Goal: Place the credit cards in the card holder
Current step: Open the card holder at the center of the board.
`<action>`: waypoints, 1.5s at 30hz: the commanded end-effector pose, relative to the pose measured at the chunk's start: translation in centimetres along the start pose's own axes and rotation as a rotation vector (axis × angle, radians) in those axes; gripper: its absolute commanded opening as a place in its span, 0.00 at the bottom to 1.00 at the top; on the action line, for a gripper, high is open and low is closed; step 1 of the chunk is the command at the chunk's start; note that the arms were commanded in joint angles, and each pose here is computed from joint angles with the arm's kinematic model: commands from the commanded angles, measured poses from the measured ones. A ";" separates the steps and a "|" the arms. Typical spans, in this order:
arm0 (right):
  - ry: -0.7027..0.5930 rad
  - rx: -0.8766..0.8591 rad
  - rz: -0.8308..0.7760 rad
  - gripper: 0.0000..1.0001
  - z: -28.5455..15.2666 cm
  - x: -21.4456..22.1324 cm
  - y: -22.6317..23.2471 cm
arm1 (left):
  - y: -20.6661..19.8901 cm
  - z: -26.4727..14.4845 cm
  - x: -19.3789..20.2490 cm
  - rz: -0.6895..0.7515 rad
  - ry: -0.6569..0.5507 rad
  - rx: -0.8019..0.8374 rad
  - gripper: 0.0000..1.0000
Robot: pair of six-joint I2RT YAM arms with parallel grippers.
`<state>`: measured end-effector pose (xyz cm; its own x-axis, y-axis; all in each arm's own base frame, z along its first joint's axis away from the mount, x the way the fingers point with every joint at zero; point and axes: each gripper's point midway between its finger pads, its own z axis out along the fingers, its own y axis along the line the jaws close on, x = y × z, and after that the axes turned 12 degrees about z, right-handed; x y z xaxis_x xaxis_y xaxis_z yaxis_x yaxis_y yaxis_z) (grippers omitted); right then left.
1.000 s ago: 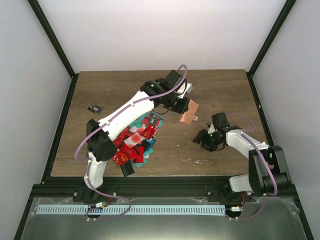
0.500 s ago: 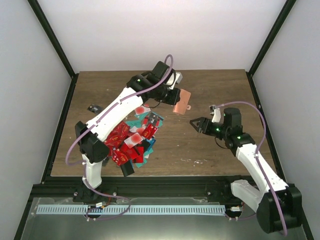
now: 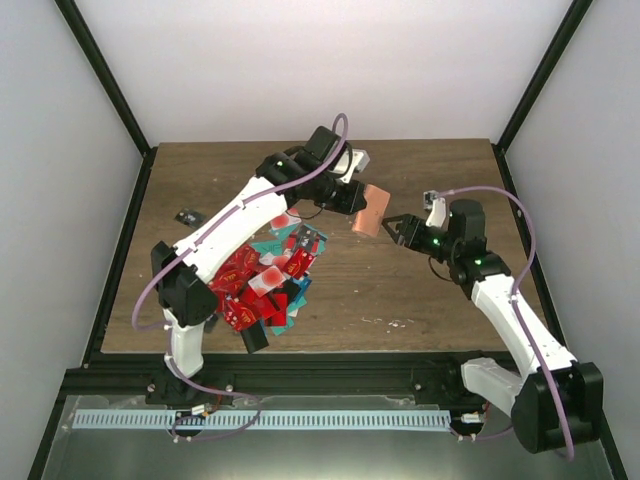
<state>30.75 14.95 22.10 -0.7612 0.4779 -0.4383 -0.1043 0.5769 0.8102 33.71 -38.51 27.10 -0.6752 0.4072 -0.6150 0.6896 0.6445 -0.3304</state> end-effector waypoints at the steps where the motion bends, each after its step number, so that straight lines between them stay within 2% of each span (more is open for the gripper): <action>1: -0.046 0.054 0.004 0.55 -0.1 -1.9 0.0 | -2.0 -2.6 -1.5 0.012 -0.075 0.061 0.04; 9: -0.052 0.086 0.016 0.42 0.3 -2.2 -0.7 | -2.4 -3.2 -1.7 0.010 -0.086 0.077 0.04; 23: -0.007 -0.009 -0.039 0.42 0.9 -2.1 1.1 | -2.8 -3.2 -1.4 0.008 -0.080 0.100 0.04; 36: 0.046 -0.045 -0.036 0.01 1.3 -1.0 1.1 | -2.6 -2.5 -0.4 -0.002 -0.062 0.107 0.04; 40: 0.074 -0.013 -0.002 0.01 1.0 0.0 0.4 | -2.3 -1.3 0.6 -0.016 -0.046 0.119 0.04; 45: 0.168 0.104 0.112 0.01 0.7 3.3 -3.2 | -1.3 1.9 3.6 -0.049 0.009 0.141 0.04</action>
<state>30.78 15.73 19.89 -0.8311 0.4258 -0.3577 -0.0509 0.5823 0.8114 31.72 -38.67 25.18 -0.7039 0.3915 -0.5927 0.6841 0.5983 -0.4172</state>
